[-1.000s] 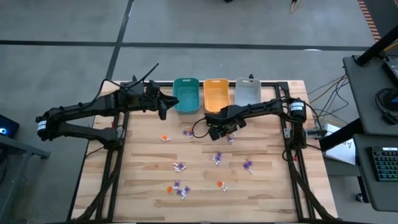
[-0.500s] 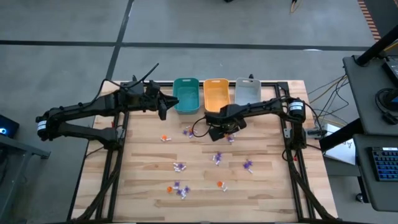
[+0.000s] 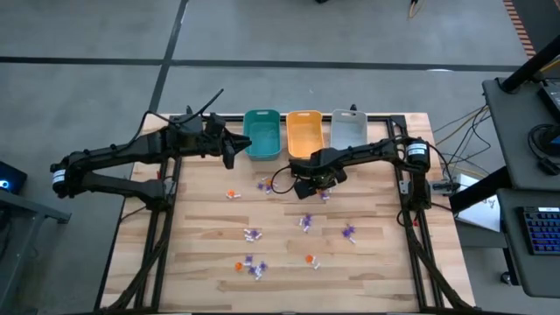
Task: Sort Halloween decoration
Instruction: Put the orange pumpkin toy into the yellow bin
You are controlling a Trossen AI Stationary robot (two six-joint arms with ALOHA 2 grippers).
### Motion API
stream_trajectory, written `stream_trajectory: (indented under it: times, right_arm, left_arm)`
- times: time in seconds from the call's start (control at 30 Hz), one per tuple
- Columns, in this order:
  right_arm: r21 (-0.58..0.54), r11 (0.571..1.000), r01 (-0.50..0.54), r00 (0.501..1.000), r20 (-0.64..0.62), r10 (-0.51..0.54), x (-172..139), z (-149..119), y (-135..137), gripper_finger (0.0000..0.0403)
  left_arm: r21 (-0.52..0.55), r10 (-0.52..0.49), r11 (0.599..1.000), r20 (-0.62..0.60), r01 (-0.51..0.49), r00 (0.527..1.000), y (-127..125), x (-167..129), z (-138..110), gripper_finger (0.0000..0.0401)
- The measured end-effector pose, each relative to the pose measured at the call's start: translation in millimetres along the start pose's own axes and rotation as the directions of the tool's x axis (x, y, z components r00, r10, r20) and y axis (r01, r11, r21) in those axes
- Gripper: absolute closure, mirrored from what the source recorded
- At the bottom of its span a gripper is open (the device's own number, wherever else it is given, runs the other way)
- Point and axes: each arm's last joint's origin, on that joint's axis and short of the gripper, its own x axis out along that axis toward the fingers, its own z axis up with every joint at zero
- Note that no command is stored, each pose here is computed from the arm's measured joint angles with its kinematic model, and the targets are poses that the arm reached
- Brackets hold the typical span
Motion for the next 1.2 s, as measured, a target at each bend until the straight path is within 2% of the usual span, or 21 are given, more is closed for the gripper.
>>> stream_trajectory:
  times: [0.4,0.77,1.0,1.2]
  right_arm:
    - [-0.001,1.000,-0.020,1.000,-0.005,0.020,0,0,2,0.0317]
    - [-0.009,0.999,-0.032,0.999,0.002,0.032,-3,1,2,0.0324]
    - [-0.028,0.996,-0.084,0.996,0.037,0.085,-24,5,5,0.0349]
    - [-0.040,0.994,-0.101,0.993,0.052,0.103,-28,10,7,0.0379]
  left_arm:
    - [0.000,0.000,1.000,0.000,0.000,1.000,0,0,0,0.0324]
    - [0.000,0.000,1.000,0.000,0.000,1.000,0,0,0,0.0324]
    - [0.000,0.000,1.000,0.000,0.000,1.000,0,0,0,0.0324]
    - [0.000,0.000,1.000,0.001,0.000,1.000,0,0,0,0.0324]
